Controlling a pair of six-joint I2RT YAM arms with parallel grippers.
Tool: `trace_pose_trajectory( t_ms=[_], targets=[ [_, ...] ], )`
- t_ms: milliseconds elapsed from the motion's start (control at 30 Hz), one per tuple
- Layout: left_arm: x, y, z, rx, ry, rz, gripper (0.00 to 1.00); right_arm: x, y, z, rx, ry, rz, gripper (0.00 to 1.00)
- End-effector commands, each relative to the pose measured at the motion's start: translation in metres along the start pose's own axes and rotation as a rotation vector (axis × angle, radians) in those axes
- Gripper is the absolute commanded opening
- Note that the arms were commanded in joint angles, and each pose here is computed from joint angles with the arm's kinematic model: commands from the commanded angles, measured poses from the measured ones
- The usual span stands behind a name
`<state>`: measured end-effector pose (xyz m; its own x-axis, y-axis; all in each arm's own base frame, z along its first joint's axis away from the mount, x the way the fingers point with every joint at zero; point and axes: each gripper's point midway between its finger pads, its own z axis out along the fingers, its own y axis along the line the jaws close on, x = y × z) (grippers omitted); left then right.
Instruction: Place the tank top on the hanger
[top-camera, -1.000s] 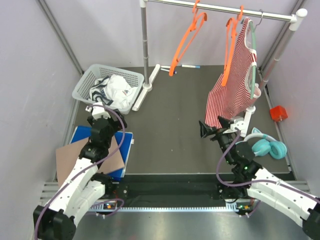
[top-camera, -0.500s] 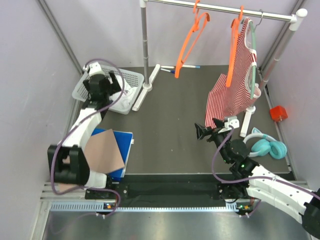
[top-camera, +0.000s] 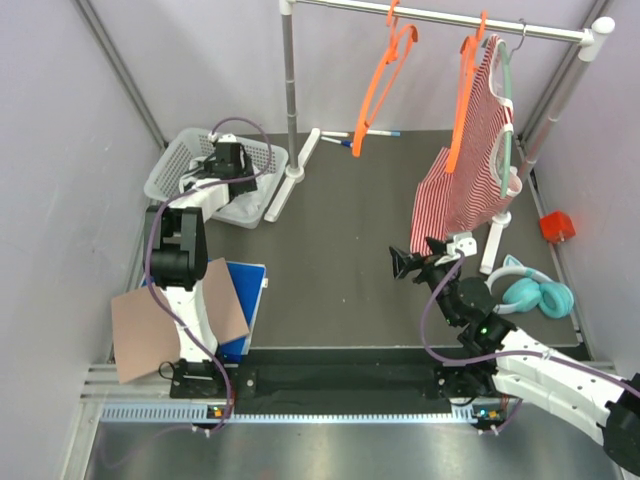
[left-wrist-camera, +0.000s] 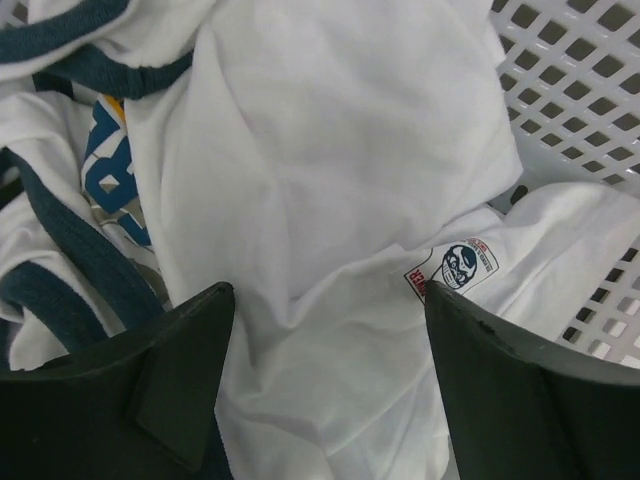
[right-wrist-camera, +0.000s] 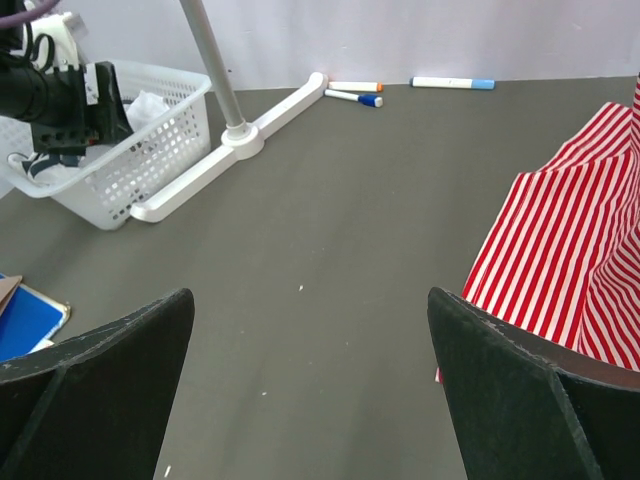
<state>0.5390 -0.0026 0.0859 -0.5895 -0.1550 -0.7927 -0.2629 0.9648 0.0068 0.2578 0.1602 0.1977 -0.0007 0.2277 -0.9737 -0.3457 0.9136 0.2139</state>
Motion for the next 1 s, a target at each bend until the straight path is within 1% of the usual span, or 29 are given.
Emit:
trace_pose_trajectory(
  t_ms=[0,33,100,133,167,200,233,267,367,400,433,467,500,533,567,633,667,733,767,833,867,967],
  targets=[
    [-0.033,0.0,-0.001,0.015,-0.076,-0.03,0.73,-0.025,0.007,0.004,-0.006,-0.062,0.045,1.0],
    [-0.034,0.001,0.0,0.015,-0.083,-0.029,0.68,-0.025,0.007,0.004,-0.005,-0.062,0.045,1.0],
    [-0.034,0.003,0.001,0.01,-0.089,-0.019,0.5,-0.023,0.007,0.004,-0.005,-0.058,0.044,1.0],
    [-0.035,0.006,0.001,-0.008,-0.093,-0.016,0.3,-0.022,0.007,0.004,-0.005,-0.055,0.044,1.0],
    [-0.036,0.009,-0.001,-0.02,-0.097,-0.017,0.23,-0.023,0.007,0.004,-0.004,-0.057,0.044,1.0],
    [-0.044,0.012,-0.009,-0.032,-0.118,-0.022,0.19,-0.023,0.007,0.004,-0.005,-0.054,0.042,1.0],
    [-0.048,0.016,-0.015,-0.046,-0.134,-0.025,0.09,-0.024,0.008,0.004,-0.006,-0.053,0.044,1.0],
    [-0.057,0.017,-0.021,-0.049,-0.167,-0.034,0.01,-0.025,0.008,0.004,-0.006,-0.055,0.043,0.99],
    [-0.088,0.02,-0.053,-0.029,-0.259,-0.051,0.0,-0.024,0.008,0.004,-0.008,-0.053,0.042,1.0],
    [-0.105,0.02,-0.073,-0.014,-0.305,-0.057,0.0,-0.025,0.008,0.005,-0.006,-0.055,0.043,1.0],
    [-0.116,0.019,-0.085,0.002,-0.334,-0.061,0.0,-0.025,0.008,0.005,-0.006,-0.052,0.043,1.0],
    [-0.133,0.016,-0.099,0.031,-0.388,-0.071,0.0,-0.026,0.008,0.005,-0.006,-0.051,0.039,1.0],
    [-0.154,0.015,-0.124,0.056,-0.452,-0.077,0.0,-0.027,0.008,0.005,-0.005,-0.047,0.036,1.0],
    [-0.17,0.014,-0.14,0.07,-0.496,-0.083,0.0,-0.029,0.008,0.005,-0.002,-0.047,0.036,1.0],
    [-0.19,0.014,-0.167,0.086,-0.558,-0.092,0.0,-0.03,0.008,0.005,-0.002,-0.047,0.034,1.0],
    [-0.221,0.013,-0.205,0.109,-0.656,-0.099,0.0,-0.034,0.008,0.005,0.003,-0.049,0.035,1.0],
    [-0.235,0.016,-0.229,0.117,-0.71,-0.108,0.0,-0.034,0.009,0.005,0.001,-0.049,0.035,1.0],
    [-0.255,0.017,-0.26,0.124,-0.789,-0.106,0.0,-0.034,0.009,0.006,0.0,-0.046,0.034,1.0],
    [-0.271,0.021,-0.286,0.13,-0.847,-0.114,0.0,-0.033,0.009,0.006,0.002,-0.042,0.032,1.0],
    [-0.283,0.023,-0.31,0.135,-0.904,-0.098,0.0,-0.031,0.009,0.007,0.002,-0.034,0.028,1.0],
    [-0.294,0.025,-0.328,0.142,-0.943,-0.1,0.0,-0.031,0.009,0.007,0.003,-0.033,0.027,1.0],
    [-0.305,0.021,-0.357,0.173,-0.998,-0.054,0.0,-0.028,0.009,0.008,0.004,-0.024,0.027,1.0]
  ],
)
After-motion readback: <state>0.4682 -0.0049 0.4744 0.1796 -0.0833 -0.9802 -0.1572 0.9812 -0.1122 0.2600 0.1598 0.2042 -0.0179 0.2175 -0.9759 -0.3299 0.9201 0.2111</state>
